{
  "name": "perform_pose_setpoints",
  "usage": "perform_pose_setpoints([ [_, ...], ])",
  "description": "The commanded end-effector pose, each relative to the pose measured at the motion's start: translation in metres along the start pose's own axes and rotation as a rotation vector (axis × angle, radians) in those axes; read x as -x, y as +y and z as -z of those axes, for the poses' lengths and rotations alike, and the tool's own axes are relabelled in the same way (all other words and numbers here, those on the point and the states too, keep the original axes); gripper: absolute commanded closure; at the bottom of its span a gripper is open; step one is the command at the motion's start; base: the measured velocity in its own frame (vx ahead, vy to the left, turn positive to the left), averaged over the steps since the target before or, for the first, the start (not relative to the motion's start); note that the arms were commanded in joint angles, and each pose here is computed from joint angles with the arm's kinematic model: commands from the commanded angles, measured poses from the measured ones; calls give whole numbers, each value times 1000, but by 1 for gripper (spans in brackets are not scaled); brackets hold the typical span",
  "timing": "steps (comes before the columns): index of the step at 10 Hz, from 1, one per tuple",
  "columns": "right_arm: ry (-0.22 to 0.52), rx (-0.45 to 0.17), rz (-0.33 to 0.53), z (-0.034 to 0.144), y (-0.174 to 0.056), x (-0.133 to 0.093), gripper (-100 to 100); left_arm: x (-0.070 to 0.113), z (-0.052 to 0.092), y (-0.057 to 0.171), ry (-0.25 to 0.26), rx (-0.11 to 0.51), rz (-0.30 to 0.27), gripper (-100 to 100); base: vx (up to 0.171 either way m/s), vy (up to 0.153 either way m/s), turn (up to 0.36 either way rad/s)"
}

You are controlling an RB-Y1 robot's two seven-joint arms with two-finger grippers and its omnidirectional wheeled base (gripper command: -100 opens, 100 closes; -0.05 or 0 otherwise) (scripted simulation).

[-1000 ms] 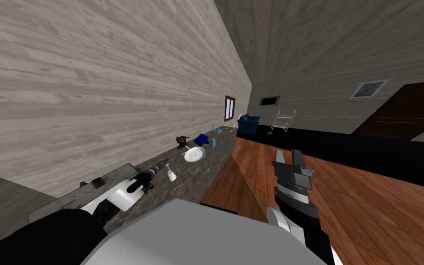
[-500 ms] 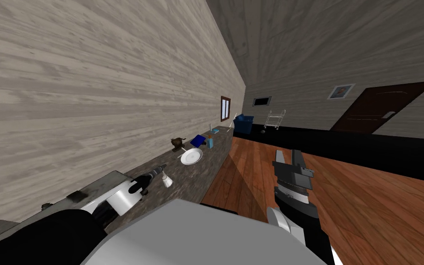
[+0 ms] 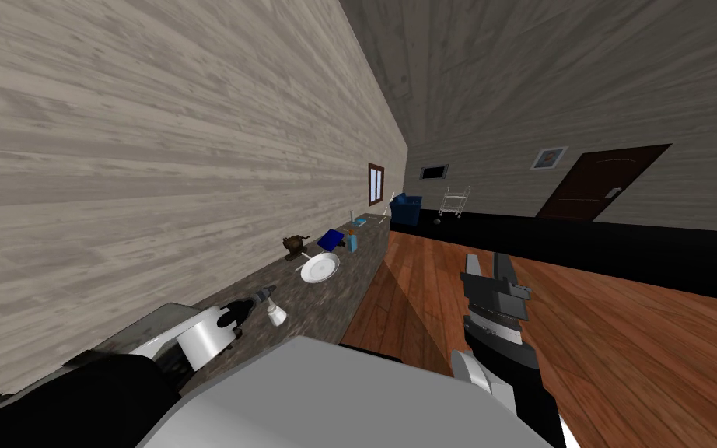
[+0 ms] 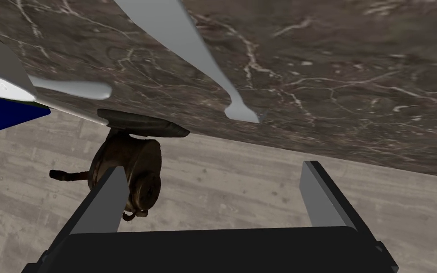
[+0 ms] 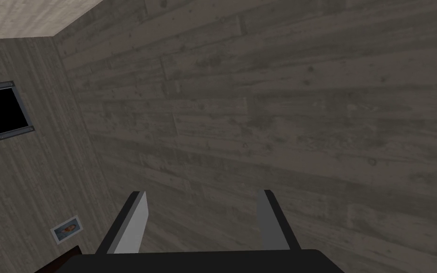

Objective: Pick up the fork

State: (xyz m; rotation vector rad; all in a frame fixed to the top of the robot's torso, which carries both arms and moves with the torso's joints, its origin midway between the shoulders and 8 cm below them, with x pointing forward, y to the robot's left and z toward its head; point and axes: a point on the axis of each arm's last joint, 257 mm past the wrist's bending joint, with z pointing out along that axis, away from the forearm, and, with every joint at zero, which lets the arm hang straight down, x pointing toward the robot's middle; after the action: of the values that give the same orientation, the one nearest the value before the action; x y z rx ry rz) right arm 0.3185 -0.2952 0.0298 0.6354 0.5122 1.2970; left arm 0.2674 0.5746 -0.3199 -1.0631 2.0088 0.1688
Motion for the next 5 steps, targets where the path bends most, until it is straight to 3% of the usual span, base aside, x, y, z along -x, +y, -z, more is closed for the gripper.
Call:
perform_pose_setpoints([
  [1,0,0,0,0,0,0,0,-5,0,11,16,35,-6,-100,13,20,-91],
  [2,0,0,0,0,0,0,0,-11,0,21,33,66,-11,-100,15,20,-107],
  [3,0,0,0,0,0,0,0,-6,0,15,24,47,-8,-100,7,10,-21],
  [4,0,0,0,0,0,0,0,-7,0,17,26,51,-8,0,0,0,0],
  [5,0,0,0,0,0,0,0,-7,0,17,26,51,-8,-100,0,0,0],
])
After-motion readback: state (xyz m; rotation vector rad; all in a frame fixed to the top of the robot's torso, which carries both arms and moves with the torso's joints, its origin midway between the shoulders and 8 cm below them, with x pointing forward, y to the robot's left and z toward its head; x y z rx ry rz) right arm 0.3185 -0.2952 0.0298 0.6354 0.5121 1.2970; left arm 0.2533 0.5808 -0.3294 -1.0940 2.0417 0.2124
